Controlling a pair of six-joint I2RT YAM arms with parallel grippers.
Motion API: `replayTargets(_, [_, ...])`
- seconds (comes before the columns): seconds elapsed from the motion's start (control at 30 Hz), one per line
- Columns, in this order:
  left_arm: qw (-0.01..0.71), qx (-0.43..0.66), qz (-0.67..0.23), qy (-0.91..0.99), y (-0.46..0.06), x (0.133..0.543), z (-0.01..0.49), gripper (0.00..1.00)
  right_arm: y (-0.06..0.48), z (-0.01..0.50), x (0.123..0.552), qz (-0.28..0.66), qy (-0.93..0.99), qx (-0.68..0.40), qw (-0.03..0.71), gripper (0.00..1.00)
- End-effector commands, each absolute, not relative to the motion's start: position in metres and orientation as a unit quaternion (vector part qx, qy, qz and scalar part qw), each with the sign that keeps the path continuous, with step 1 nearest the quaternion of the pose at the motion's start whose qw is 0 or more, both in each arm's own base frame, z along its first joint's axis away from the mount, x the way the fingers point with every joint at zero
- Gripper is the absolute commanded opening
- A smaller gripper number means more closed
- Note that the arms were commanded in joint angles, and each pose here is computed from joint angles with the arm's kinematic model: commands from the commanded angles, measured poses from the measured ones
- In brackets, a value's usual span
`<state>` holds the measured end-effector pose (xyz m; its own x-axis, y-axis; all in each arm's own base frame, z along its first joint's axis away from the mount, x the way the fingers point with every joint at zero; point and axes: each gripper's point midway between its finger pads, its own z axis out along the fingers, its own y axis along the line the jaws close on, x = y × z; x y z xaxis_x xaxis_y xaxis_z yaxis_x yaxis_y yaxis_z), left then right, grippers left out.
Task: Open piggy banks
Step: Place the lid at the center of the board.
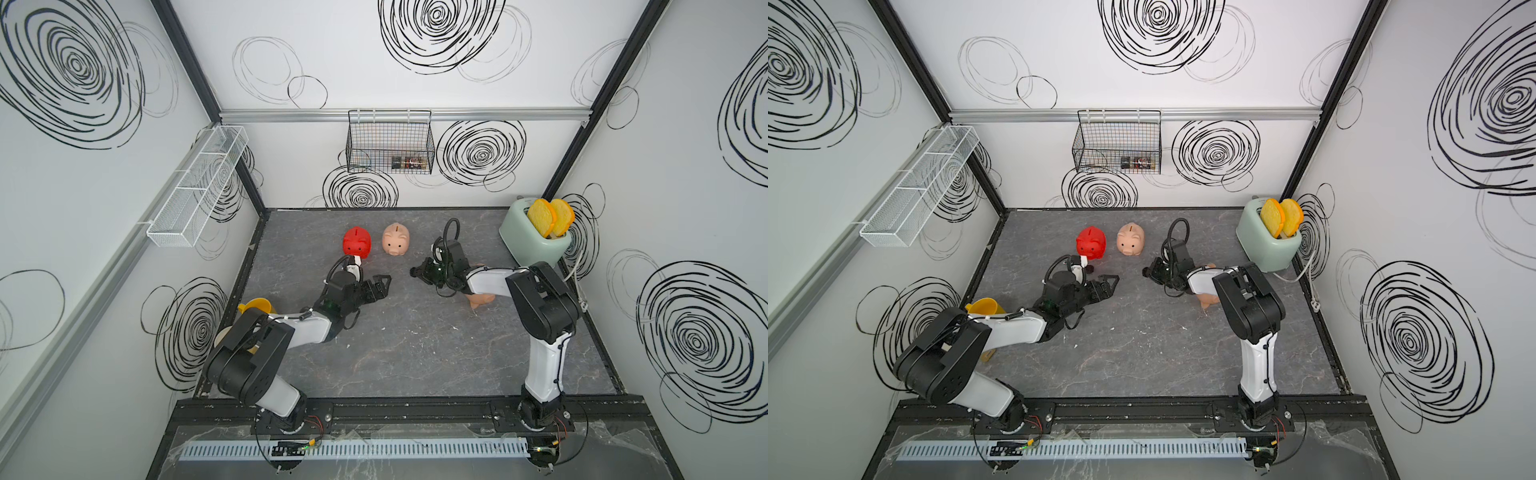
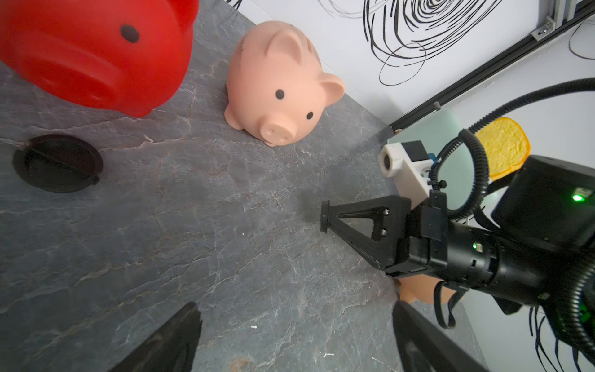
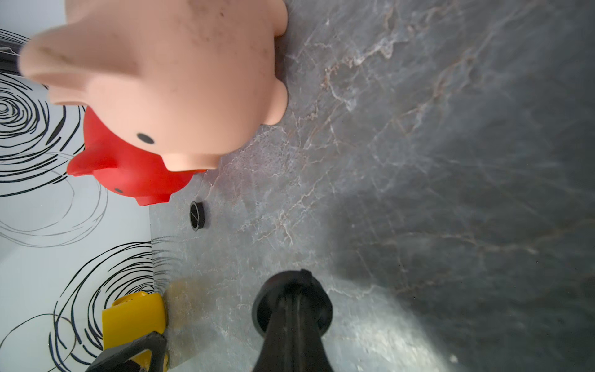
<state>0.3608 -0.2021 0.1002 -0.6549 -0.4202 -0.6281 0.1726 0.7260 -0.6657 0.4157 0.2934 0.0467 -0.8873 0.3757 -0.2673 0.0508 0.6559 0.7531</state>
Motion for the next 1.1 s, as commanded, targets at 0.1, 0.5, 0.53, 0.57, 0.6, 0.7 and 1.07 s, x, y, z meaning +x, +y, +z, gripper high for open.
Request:
replayTargets(0.1, [0.431, -0.071, -0.366, 0.822, -0.198, 0.365, 0.109, 0.96, 0.318, 0.053, 0.425, 0.429, 0.874, 0.112, 0.199, 0.0])
replayTargets(0.5, [0.437, -0.079, -0.359, 0.821, -0.19, 0.365, 0.112, 0.96, 0.348, 0.043, 0.439, 0.431, 0.875, 0.109, 0.19, 0.0])
replayTargets(0.53, [0.437, -0.079, -0.358, 0.821, -0.19, 0.365, 0.111, 0.96, 0.35, 0.042, 0.44, 0.431, 0.875, 0.11, 0.191, 0.0])
replayTargets(0.57, [0.437, -0.08, -0.357, 0.822, -0.189, 0.365, 0.111, 0.96, 0.352, 0.042, 0.44, 0.432, 0.875, 0.109, 0.19, 0.0])
replayTargets(0.6, [0.436, -0.08, -0.357, 0.822, -0.189, 0.365, 0.11, 0.96, 0.354, 0.041, 0.441, 0.432, 0.875, 0.109, 0.19, 0.0])
replayTargets(0.7, [0.436, -0.08, -0.357, 0.822, -0.189, 0.366, 0.111, 0.96, 0.358, 0.04, 0.443, 0.432, 0.875, 0.109, 0.187, 0.0])
replayTargets(1.07, [0.434, -0.08, -0.361, 0.822, -0.19, 0.365, 0.111, 0.96, 0.368, 0.034, 0.447, 0.428, 0.877, 0.116, 0.184, 0.03])
